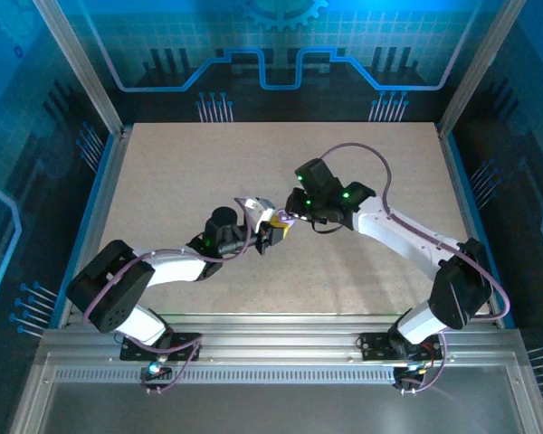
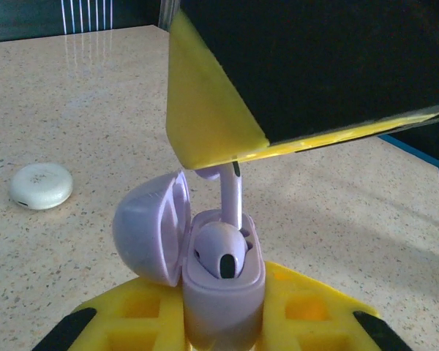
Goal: Insert wireless bluetooth earbuds into charging case
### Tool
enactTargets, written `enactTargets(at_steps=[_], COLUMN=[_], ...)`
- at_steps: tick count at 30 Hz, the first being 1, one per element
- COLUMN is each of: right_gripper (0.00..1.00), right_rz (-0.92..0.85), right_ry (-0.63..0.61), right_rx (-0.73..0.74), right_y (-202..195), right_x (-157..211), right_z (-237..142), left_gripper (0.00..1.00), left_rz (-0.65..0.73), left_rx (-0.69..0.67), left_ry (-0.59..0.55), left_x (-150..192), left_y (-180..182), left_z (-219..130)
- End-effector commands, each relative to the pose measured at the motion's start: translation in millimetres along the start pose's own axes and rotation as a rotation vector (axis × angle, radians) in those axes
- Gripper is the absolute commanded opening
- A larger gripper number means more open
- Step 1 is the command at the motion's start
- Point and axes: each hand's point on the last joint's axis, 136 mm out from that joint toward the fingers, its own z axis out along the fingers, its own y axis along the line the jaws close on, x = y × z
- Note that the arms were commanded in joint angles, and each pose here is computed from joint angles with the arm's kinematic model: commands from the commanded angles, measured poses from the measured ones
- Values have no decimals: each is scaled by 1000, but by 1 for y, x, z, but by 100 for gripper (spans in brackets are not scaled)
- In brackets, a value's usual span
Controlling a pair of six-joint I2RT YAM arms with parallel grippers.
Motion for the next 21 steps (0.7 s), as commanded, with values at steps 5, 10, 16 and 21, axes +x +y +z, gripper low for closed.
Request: enactTargets(at_steps=[5, 10, 16, 21], right_gripper=[21, 20, 20, 21], right_rz=[-6, -12, -20, -19], right_ry=[8, 19, 19, 17], right_rx=[7, 8, 14, 8], right_y=[2, 1, -1, -2], right_x=[8, 12, 15, 16], right_z=[6, 6, 3, 2], left_gripper=[13, 13, 13, 13], left_rz=[20, 28, 35, 40], left_rx=[23, 8, -11, -17], left_ry=[-94, -104, -117, -127], left_x=[-32, -35, -39, -43], left_y=[-8, -6, -3, -3], left_z=[0, -1, -2, -3])
